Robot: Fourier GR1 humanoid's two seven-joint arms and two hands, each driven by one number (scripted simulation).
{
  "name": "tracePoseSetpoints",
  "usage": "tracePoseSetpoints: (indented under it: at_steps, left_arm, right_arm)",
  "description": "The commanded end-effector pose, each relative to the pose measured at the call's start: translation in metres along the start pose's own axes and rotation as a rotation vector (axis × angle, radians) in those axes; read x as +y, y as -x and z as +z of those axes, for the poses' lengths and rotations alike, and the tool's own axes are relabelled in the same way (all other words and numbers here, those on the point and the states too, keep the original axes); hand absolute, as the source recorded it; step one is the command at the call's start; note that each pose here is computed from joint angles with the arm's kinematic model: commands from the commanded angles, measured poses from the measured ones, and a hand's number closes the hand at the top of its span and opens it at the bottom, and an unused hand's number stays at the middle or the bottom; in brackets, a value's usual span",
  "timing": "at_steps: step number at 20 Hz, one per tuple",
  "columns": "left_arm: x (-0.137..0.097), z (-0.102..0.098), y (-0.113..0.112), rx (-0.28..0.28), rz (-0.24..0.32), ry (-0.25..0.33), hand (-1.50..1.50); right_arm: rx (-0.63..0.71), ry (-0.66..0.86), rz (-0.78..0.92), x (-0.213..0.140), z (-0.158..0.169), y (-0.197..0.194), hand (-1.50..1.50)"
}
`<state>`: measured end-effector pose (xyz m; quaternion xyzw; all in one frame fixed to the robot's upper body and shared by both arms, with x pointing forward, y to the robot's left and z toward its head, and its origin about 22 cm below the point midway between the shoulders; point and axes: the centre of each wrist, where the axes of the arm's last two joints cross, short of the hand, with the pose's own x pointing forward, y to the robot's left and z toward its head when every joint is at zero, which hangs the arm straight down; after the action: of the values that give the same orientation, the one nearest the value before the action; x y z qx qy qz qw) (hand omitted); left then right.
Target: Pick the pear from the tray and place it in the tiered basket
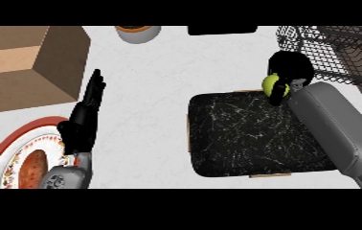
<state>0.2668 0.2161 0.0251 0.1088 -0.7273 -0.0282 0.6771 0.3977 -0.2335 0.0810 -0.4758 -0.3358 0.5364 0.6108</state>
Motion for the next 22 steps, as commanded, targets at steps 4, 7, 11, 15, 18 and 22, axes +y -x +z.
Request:
tracePoseSetpoints:
  at_steps: [4,7,11,15,18,22]
  left_arm:
    - [-0.010,0.009,0.001,0.008,0.015,0.018,0.00]
    - [0.021,0.000,-0.004,0.009,-0.007,0.010,0.00]
    - [-0.008,0.007,0.001,-0.006,-0.001,0.021,0.00]
    - [-0.005,-0.007,-0.021,-0.033,0.007,0.048,0.00]
    - [-0.019,0.004,0.005,-0.026,0.003,0.048,0.00]
    - [-0.024,-0.004,0.001,-0.038,0.014,0.062,0.00]
  right_arm:
    - [0.305,0.311,-0.086,-0.096,0.029,0.021,1.50]
    - [0.323,0.377,-0.154,-0.155,0.066,0.014,1.50]
    - [0.346,0.388,-0.139,-0.194,0.115,0.024,1.50]
    - [0.378,0.417,-0.235,-0.215,0.125,0.058,1.50]
    - [0.338,0.428,-0.426,-0.226,0.131,0.058,1.50]
    - [0.333,0.443,-0.460,-0.238,0.123,0.060,1.50]
